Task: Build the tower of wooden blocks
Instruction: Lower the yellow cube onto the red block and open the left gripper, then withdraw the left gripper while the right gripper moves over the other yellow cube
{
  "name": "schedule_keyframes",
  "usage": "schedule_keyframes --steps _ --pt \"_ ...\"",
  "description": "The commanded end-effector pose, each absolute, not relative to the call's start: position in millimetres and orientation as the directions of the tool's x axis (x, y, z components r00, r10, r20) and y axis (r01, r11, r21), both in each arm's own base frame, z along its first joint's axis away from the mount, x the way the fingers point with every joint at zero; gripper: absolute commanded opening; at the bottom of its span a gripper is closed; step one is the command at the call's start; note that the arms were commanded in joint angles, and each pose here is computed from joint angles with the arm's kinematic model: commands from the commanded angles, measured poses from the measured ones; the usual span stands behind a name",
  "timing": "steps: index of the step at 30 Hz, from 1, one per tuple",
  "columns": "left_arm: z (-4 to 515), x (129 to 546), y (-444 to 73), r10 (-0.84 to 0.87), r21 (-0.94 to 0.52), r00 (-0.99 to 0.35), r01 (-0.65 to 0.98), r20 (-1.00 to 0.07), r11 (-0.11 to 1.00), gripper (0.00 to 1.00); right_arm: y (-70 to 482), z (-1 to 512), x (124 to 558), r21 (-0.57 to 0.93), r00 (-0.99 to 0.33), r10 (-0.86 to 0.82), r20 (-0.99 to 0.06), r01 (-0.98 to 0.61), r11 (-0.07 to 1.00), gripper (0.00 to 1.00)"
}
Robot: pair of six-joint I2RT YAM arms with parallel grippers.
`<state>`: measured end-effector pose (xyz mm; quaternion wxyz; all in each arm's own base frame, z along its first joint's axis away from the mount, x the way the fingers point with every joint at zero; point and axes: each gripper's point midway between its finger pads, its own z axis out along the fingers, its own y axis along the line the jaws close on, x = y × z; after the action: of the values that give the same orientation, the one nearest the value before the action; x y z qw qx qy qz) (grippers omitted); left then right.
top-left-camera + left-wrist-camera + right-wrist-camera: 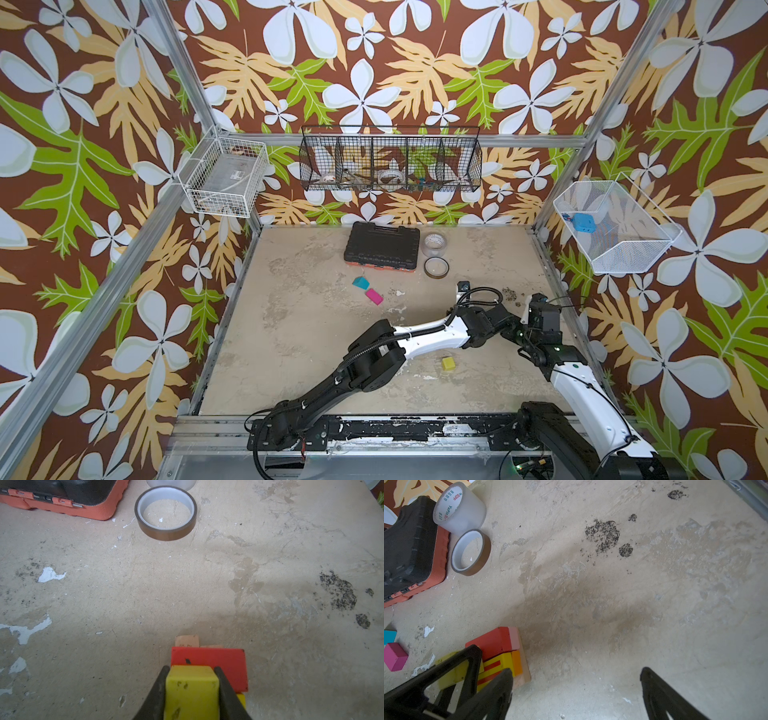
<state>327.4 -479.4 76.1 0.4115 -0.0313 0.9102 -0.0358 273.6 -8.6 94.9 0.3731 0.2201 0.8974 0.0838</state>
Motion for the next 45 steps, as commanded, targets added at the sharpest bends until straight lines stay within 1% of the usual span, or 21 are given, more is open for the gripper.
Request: schedule_keyframes --steps 1,4,12,14,17,23,25,28,30,32,33,36,38,40,42,45 --pt "77.5 329.0 -477.1 -0.083 -0.081 -0.653 -0.033 -0.753 0.996 0.14 -7.8 98.0 276.5 0.318 -0.620 0.450 -0.643 0.319 0.893 0.95" --pt "78.7 329.2 -476.9 -0.084 -0.082 -0.652 -0.033 -0.754 0.996 0.22 -7.8 97.9 276.5 0.317 -0.619 0.450 -0.643 0.319 0.893 0.95" --pt "82.7 328.3 -478.8 -0.084 -0.092 -0.653 -0.022 -0.752 0.996 0.36 -7.4 98.7 276.3 0.319 -0.620 0.450 -0.643 0.318 0.893 0.95" --pt "82.9 327.9 -479.7 -0.079 -0.092 -0.655 -0.015 -0.751 0.996 0.37 -7.4 99.0 276.3 0.319 -0.619 0.450 -0.644 0.317 0.893 0.95" --pt "84.6 327.5 -479.8 -0.083 -0.099 -0.655 -0.012 -0.751 0.995 0.42 -7.3 98.6 276.1 0.320 -0.619 0.450 -0.643 0.317 0.893 0.95" --pt "90.4 327.1 -478.9 -0.088 -0.111 -0.650 -0.005 -0.755 0.994 0.45 -7.4 98.8 276.2 0.319 -0.620 0.449 -0.643 0.317 0.893 0.95" --pt "94.6 327.6 -478.7 -0.091 -0.116 -0.645 -0.003 -0.759 0.993 0.48 -7.4 99.5 276.5 0.319 -0.618 0.449 -0.645 0.316 0.893 0.95" --pt "110.6 328.9 -475.3 -0.098 -0.121 -0.628 -0.006 -0.772 0.993 0.56 -7.6 99.6 276.0 0.319 -0.618 0.450 -0.645 0.317 0.893 0.95" --pt "131.0 329.1 -471.5 -0.112 -0.140 -0.608 -0.001 -0.786 0.990 0.61 -8.0 100.8 275.9 0.319 -0.614 0.450 -0.649 0.317 0.893 0.96" --pt "154.3 327.4 -463.4 -0.128 -0.160 -0.585 0.003 -0.801 0.987 0.70 -7.6 102.3 275.8 0.322 -0.611 0.450 -0.652 0.314 0.893 0.96" --pt "168.8 326.4 -457.8 -0.142 -0.176 -0.569 0.005 -0.810 0.984 0.72 -7.1 103.3 275.9 0.325 -0.609 0.450 -0.653 0.311 0.893 0.96" --pt "205.8 320.3 -432.5 -0.180 -0.213 -0.524 0.004 -0.833 0.977 0.78 -2.2 108.8 276.3 0.344 -0.605 0.444 -0.661 0.281 0.896 0.97" --pt "229.9 314.3 -408.8 -0.205 -0.238 -0.496 0.005 -0.844 0.971 0.78 5.5 115.2 276.8 0.370 -0.603 0.431 -0.671 0.232 0.900 0.95" --pt "247.5 308.6 -371.8 -0.241 -0.259 -0.473 -0.027 -0.847 0.965 0.79 14.2 122.4 276.1 0.395 -0.599 0.417 -0.684 0.177 0.901 0.95" --pt "262.5 302.9 -313.5 -0.311 -0.294 -0.420 -0.107 -0.852 0.950 0.78 25.1 132.3 275.1 0.422 -0.592 0.402 -0.699 0.113 0.900 0.95" --pt "265.1 293.7 -220.6 -0.422 -0.366 -0.320 -0.222 -0.848 0.904 0.83 45.3 144.9 273.8 0.420 -0.589 0.353 -0.727 0.026 0.907 0.94"
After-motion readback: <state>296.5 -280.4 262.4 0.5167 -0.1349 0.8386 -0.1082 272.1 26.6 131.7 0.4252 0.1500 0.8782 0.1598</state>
